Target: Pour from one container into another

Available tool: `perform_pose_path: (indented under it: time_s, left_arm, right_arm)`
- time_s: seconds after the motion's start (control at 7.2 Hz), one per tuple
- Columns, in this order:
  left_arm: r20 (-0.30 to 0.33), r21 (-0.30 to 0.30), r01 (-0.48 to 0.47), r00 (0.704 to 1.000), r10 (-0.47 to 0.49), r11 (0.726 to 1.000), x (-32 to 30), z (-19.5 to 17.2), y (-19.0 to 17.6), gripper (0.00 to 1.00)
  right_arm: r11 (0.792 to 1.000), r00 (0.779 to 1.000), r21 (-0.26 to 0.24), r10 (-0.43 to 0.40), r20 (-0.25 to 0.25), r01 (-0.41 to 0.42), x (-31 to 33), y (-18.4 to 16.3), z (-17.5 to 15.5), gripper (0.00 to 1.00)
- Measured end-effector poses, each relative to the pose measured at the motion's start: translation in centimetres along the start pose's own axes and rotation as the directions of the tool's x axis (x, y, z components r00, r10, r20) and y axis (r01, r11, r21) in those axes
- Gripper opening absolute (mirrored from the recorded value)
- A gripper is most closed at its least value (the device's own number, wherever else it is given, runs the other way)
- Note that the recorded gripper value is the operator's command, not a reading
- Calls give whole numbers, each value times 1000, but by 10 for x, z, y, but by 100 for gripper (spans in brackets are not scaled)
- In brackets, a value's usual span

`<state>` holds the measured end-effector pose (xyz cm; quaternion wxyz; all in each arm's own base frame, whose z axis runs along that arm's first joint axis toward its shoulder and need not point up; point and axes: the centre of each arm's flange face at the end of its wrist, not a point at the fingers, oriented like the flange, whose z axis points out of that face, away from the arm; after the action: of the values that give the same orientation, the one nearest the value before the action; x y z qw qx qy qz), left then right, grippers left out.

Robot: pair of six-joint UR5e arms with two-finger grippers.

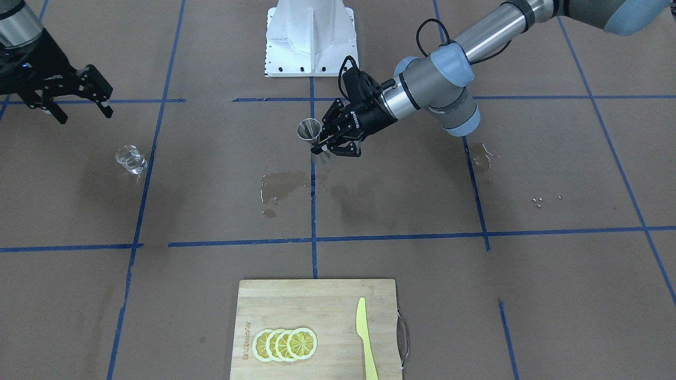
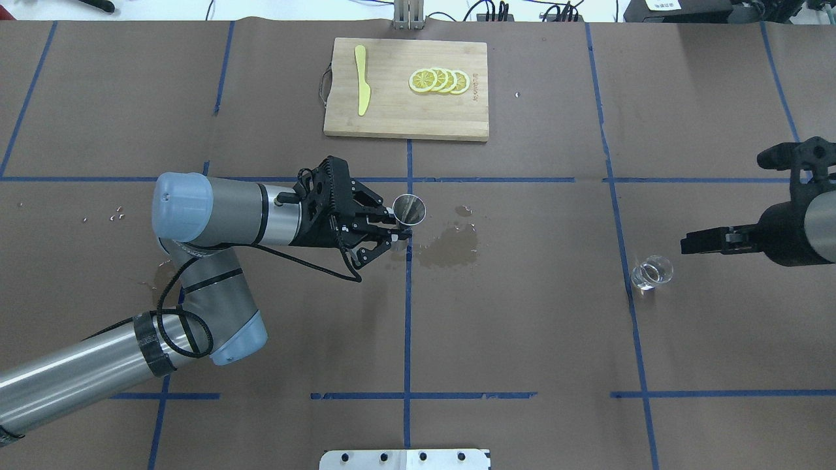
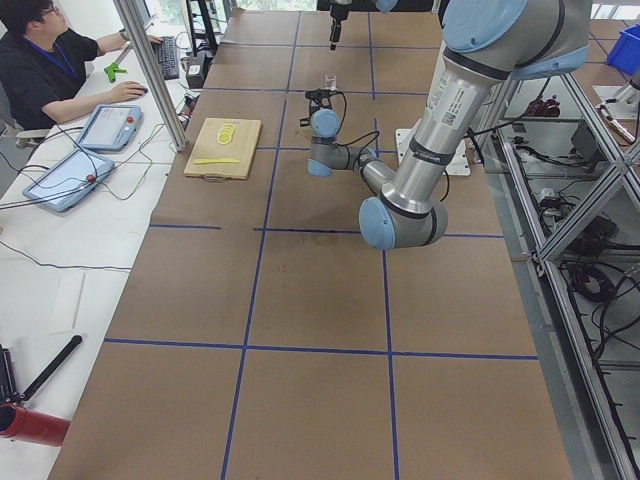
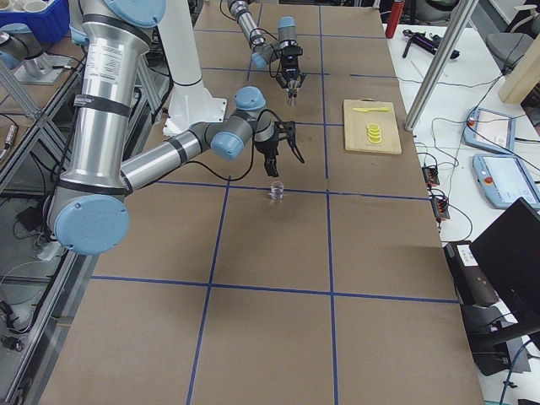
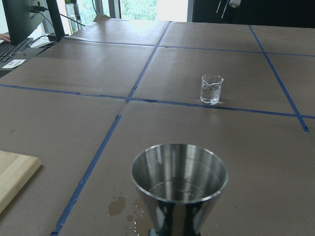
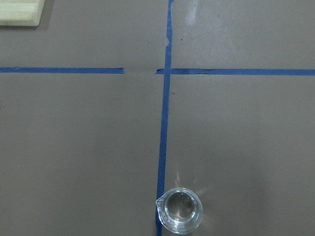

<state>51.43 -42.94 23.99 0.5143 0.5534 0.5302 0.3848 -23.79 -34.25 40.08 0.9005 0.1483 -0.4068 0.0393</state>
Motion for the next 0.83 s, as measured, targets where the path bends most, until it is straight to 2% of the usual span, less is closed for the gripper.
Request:
perform_pose_path:
  time_s: [0.28,0.56,0.69,0.83]
  left_arm:
    - [-1,-1,1,1000,-1,1000,0,0,1,0]
    - [-1,-2,2,1000,-2,1000,1,-1,2,0]
    - [-1,-4,2,1000,-2,1000,1,-1,3,0]
    - [-1,-5,2,1000,-2,1000,1,-1,4,0]
  right_arm:
    - [993,999,113,-39,-22,41,1,34,14,100]
    - [974,997,219,-48,-53,59,-3,63,27,100]
    - [961,996,269,-50,-67,66,-10,79,37,100]
    - [935,995,344,-56,-85,82,-18,97,52,100]
